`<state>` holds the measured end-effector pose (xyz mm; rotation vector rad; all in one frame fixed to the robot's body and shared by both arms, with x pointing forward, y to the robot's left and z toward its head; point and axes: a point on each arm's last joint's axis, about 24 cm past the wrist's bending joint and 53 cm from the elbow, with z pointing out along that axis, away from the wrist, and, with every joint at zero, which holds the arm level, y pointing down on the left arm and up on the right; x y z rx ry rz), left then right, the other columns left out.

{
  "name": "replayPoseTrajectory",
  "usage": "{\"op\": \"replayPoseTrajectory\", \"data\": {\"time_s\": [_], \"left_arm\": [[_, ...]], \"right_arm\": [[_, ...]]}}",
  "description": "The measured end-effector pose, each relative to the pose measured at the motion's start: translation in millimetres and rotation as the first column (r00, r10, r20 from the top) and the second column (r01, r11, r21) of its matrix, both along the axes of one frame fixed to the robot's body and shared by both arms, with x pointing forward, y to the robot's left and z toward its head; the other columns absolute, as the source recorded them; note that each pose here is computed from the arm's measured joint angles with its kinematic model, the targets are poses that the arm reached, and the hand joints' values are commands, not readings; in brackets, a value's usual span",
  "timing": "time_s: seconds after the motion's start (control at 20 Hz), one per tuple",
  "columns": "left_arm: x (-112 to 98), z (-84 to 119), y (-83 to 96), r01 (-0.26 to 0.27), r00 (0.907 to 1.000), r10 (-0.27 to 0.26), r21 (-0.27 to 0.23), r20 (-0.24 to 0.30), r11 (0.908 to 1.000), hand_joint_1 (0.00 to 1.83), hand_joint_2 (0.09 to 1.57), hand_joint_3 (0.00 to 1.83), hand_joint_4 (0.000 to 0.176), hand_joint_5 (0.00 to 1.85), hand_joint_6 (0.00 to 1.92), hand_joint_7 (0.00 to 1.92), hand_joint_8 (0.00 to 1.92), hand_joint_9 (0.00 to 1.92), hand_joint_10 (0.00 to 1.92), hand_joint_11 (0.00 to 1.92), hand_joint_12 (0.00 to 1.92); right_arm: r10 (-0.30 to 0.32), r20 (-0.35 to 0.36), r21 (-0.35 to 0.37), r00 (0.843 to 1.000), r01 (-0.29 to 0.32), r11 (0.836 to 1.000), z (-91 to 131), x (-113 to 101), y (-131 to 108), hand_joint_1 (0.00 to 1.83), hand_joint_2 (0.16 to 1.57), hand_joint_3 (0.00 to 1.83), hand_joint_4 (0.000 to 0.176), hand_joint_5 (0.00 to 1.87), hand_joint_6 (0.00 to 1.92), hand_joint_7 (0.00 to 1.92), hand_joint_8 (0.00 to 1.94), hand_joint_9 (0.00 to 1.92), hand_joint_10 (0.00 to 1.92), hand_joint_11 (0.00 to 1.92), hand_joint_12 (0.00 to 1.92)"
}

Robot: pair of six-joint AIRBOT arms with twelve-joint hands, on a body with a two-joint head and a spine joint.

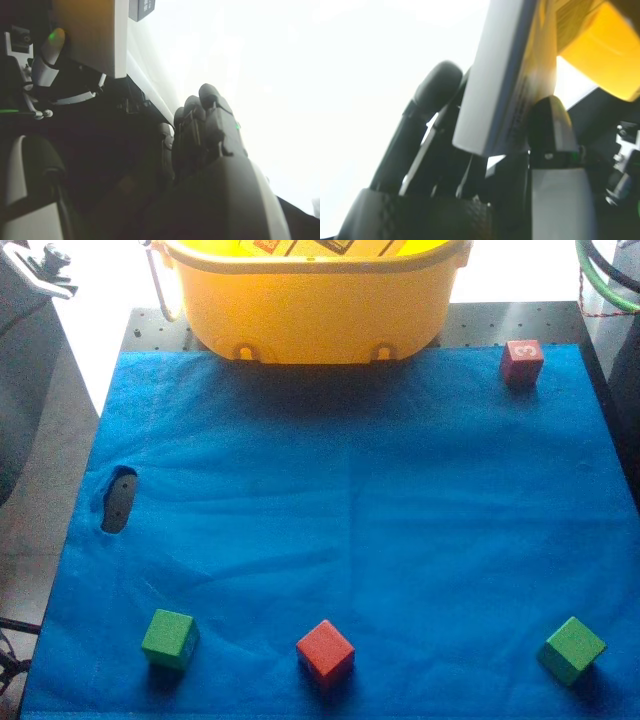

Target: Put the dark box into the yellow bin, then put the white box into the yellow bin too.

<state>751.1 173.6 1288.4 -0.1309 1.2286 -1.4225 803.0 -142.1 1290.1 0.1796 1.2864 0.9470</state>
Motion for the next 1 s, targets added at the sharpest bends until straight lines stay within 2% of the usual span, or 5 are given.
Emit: {"op": "replayPoseTrajectory", "data": {"time_s": [0.1, 0.15, 0.2, 0.3, 1.0], "left_arm": [[1, -1, -2.4, 0.004, 1.0, -0.004, -0.002, -0.003, 1.0, 1.11, 0.81, 0.0, 0.075, 0.25, 0.0, 0.23, 0.0, 0.24, 0.0, 0.1, 0.25], [1, -1, -2.3, 0.004, 1.0, -0.004, -0.002, -0.003, 1.0, 1.1, 0.8, 0.0, 0.08, 0.26, 0.0, 0.24, 0.0, 0.25, 0.01, 0.11, 0.25], [1, -2, -1.6, 0.004, 1.0, -0.004, -0.002, -0.003, 1.0, 1.11, 0.8, 0.0, 0.07, 0.26, 0.01, 0.25, 0.01, 0.27, 0.01, 0.14, 0.26], [1, -2, -0.8, 0.002, 1.0, -0.002, -0.003, -0.006, 1.0, 1.12, 0.82, 0.01, 0.075, 0.25, 0.0, 0.22, 0.0, 0.24, 0.0, 0.11, 0.24], [3, -3, 2.3, -0.002, 0.9999, 0.002, -0.007, -0.015, 1.0, 1.11, 0.79, 0.01, 0.065, 0.24, 0.0, 0.25, 0.0, 0.25, 0.0, 0.2, 0.12]], "right_arm": [[0.008, -0.003, 0.004, 1.0, -0.008, 1.0, -1, 0, 4, 1.19, 1.05, 0.0, 0.0, 1.12, 0.73, 1.16, 0.72, 1.14, 1.29, 1.03, 1.78], [0.012, -0.004, 0.004, 1.0, -0.012, 1.0, -1, 0, 5, 1.25, 1.08, 0.0, 0.0, 1.05, 0.63, 1.09, 1.02, 0.93, 1.37, 0.82, 1.83], [0.012, -0.008, 0.003, 1.0, -0.012, 1.0, -2, 0, 5, 1.17, 1.0, 0.0, 0.0, 0.87, 0.29, 0.95, 0.48, 0.9, 0.66, 0.61, 1.2], [0.011, -0.017, 0.001, 1.0, -0.011, 1.0, -4, 1, 5, 1.1, 0.94, 0.0, 0.0, 0.8, 0.03, 0.89, 0.04, 0.91, 0.1, 0.59, 0.82], [0.016, -0.032, -0.045, 0.999, -0.017, 0.999, -7, -6, -4, 1.0, 0.88, 0.0, 0.0, 0.71, 0.0, 0.76, 0.0, 0.73, 0.0, 0.57, 0.36]]}}
